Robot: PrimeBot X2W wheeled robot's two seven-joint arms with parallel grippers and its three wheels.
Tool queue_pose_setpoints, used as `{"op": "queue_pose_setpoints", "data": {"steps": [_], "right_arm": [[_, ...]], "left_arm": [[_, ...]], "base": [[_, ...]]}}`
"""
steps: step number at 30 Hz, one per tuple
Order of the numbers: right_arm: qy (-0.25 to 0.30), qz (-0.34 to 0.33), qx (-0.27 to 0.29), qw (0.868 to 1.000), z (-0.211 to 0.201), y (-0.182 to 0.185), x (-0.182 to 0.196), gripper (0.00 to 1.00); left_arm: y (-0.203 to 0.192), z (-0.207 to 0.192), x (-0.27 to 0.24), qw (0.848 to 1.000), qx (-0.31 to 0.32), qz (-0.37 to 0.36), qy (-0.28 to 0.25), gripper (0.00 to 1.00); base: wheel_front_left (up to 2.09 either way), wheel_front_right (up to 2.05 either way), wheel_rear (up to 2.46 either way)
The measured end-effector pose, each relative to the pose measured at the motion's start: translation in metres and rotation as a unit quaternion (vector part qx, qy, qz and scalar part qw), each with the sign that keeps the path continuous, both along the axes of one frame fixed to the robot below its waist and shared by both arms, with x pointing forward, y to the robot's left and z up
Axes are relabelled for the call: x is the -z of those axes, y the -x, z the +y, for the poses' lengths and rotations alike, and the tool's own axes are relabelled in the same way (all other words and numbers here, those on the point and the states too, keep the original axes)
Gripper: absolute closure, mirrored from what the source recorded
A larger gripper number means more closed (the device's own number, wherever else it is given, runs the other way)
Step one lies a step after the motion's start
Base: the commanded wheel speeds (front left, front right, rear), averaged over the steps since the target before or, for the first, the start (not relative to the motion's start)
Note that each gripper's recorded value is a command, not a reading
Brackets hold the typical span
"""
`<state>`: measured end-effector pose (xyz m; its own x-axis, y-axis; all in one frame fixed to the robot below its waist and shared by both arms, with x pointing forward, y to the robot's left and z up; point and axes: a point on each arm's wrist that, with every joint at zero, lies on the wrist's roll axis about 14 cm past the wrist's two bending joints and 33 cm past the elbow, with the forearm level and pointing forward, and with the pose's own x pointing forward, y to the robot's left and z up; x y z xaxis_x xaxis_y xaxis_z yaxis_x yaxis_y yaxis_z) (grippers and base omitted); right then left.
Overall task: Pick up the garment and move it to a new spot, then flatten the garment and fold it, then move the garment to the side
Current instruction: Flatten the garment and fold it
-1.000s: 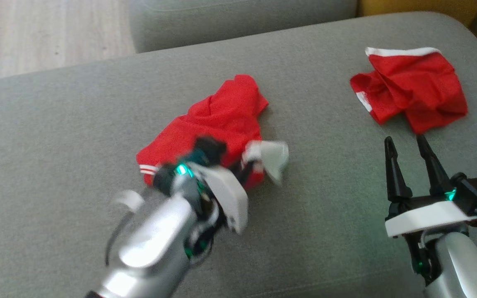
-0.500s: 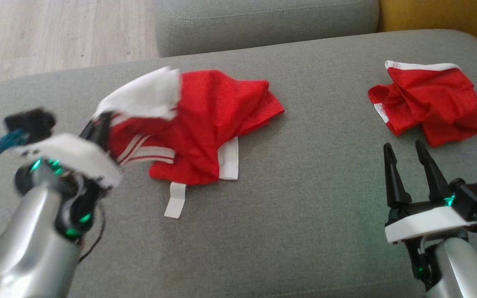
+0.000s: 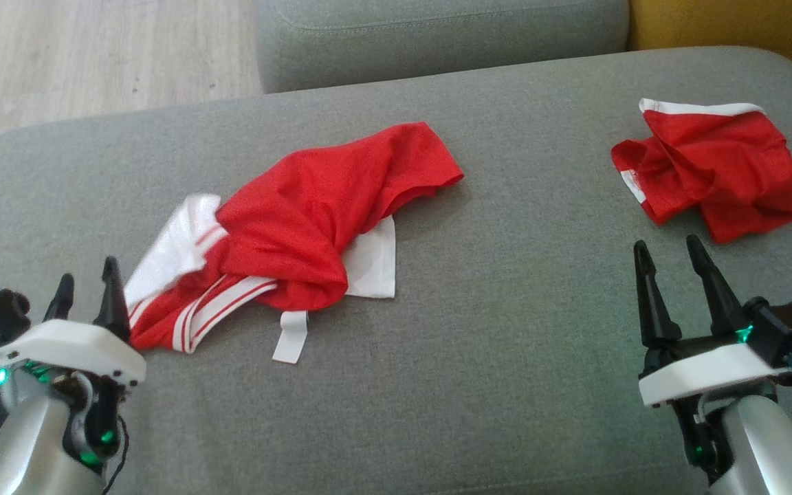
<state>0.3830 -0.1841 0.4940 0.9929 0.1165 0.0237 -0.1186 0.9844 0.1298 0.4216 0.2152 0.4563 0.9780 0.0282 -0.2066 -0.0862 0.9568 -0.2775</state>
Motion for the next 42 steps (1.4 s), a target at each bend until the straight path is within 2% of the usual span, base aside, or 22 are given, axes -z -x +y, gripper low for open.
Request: {"op": "queue_pose_setpoints", "data": {"steps": [8,17,23,28,29,32,36,42], "right_arm": [[0.004,-0.003,-0.017,1.000,0.009,-0.002,-0.002,0.00],[0.005,0.006,-0.058,0.998,0.033,-0.006,0.001,0.00],[-0.018,0.032,-0.154,0.987,0.097,-0.009,0.005,0.00],[-0.006,0.097,-0.268,0.959,0.161,-0.017,0.009,0.00],[0.002,0.124,-0.302,0.945,0.180,-0.019,0.013,0.00],[0.014,0.180,-0.344,0.922,0.203,-0.018,0.028,0.00],[0.023,0.250,-0.387,0.887,0.227,-0.010,0.050,0.00],[0.040,0.301,-0.407,0.862,0.240,-0.015,0.077,0.00]], "left_arm": [[0.003,-0.016,-0.039,0.994,0.028,-0.086,-0.056,0.00],[0.033,-0.031,-0.035,0.992,0.033,-0.090,-0.077,0.00],[0.042,-0.033,-0.042,0.993,0.009,-0.103,-0.056,0.00],[0.055,-0.029,-0.033,0.995,-0.010,-0.089,-0.045,0.00],[0.059,-0.025,-0.031,0.995,-0.019,-0.087,-0.041,0.00],[0.065,-0.017,-0.027,0.995,-0.034,-0.081,-0.044,0.00],[0.073,-0.008,-0.020,0.995,-0.056,-0.070,-0.040,0.00],[0.080,0.005,-0.015,0.994,-0.083,-0.061,-0.039,0.00]], "base": [[0.00,0.00,0.00],[0.00,0.00,0.00],[0.00,0.00,0.00],[0.00,0.00,0.00],[0.00,0.00,0.00],[0.00,0.00,0.00],[0.00,0.00,0.00],[0.00,0.00,0.00]]}}
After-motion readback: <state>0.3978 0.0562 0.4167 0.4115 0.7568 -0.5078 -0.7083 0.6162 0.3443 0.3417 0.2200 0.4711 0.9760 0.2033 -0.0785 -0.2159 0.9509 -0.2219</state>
